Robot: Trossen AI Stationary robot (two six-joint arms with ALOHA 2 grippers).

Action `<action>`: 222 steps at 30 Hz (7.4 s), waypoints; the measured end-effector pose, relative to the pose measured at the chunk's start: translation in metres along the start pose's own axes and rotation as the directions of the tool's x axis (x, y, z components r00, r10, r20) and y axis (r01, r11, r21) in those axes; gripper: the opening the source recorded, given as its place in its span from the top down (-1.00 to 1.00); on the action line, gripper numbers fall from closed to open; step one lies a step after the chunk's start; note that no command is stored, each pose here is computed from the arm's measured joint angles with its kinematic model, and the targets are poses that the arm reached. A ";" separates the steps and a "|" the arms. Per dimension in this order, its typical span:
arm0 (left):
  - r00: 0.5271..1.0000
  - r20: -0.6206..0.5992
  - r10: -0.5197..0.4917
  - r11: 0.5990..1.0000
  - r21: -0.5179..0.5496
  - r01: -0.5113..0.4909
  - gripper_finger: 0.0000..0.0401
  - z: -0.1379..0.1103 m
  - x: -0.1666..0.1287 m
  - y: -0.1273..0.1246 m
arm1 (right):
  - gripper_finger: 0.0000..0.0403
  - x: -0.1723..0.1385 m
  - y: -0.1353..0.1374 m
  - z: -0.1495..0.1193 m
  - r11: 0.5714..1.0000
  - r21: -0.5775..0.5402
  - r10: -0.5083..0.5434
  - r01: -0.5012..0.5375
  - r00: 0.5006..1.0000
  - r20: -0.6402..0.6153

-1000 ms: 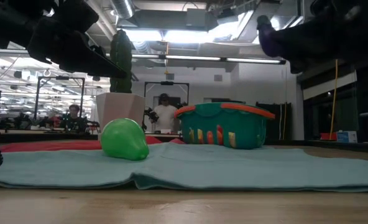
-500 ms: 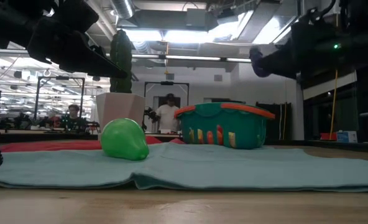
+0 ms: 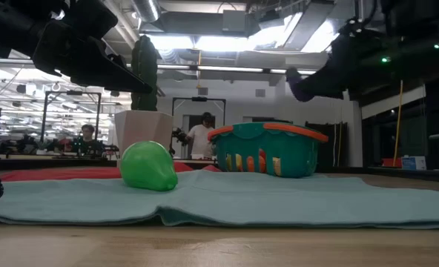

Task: Pick and placing Produce into tupperware
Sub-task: Put the violet eggplant into the blue basket, then put the green pear into the blue basket

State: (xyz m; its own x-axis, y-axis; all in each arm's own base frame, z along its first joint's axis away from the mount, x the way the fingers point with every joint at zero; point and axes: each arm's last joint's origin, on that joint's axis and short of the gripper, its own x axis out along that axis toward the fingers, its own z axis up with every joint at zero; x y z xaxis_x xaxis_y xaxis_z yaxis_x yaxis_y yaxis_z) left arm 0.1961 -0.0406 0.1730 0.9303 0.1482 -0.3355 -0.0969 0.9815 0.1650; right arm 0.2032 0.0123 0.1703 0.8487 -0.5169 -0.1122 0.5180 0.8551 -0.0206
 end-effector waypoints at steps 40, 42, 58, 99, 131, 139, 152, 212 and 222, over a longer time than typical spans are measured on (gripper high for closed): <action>1.000 -0.028 0.000 1.000 0.021 0.001 -0.23 -0.003 0.000 0.000 | 0.36 0.051 -0.027 0.078 0.999 -0.015 0.029 -0.042 0.855 -0.518; 1.000 -0.028 -0.001 1.000 0.021 0.002 -0.23 -0.003 0.000 0.000 | 0.36 0.052 -0.027 0.077 0.998 -0.009 0.044 -0.057 0.851 -0.524; 1.000 -0.028 -0.001 1.000 0.021 0.001 -0.23 -0.003 0.000 0.000 | 0.36 0.059 -0.040 0.074 0.999 0.018 0.044 -0.040 0.837 -0.546; 0.996 -0.088 0.019 0.999 0.035 -0.016 -0.23 -0.009 0.001 0.004 | 0.36 0.143 -0.055 0.032 0.997 -0.032 0.009 -0.073 0.508 -0.862; 0.996 -0.088 0.019 0.999 0.035 -0.016 -0.23 -0.009 0.001 0.004 | -0.22 0.146 -0.057 0.058 0.999 -0.015 0.010 -0.047 0.497 -0.868; 0.996 -0.087 0.018 0.999 0.035 -0.015 -0.23 -0.009 0.001 0.004 | -0.23 0.113 -0.053 0.082 0.998 -0.046 -0.011 -0.036 0.655 -0.755; 0.996 -0.084 0.013 0.999 0.036 -0.010 -0.23 -0.008 0.001 0.003 | -0.23 0.028 -0.003 0.037 0.956 0.126 0.293 -0.267 0.902 -0.316; 0.923 -0.351 -0.154 0.934 0.254 0.252 -0.23 0.064 0.058 -0.075 | -0.23 -0.006 0.041 0.032 0.877 0.134 0.481 -0.462 0.839 -0.256; 0.850 -0.474 -0.231 0.925 0.163 0.342 -0.23 0.067 0.058 -0.071 | -0.23 -0.006 0.041 0.032 0.877 0.127 0.480 -0.463 0.839 -0.256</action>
State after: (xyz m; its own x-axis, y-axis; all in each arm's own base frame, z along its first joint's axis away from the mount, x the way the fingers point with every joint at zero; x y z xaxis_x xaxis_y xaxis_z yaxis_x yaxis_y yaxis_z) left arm 0.2810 -0.1095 0.2039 0.6449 -0.0432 -0.7631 0.2865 0.9393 0.1890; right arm 0.2223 0.0490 0.2020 0.9334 -0.0128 -0.3587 0.0751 0.9842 0.1604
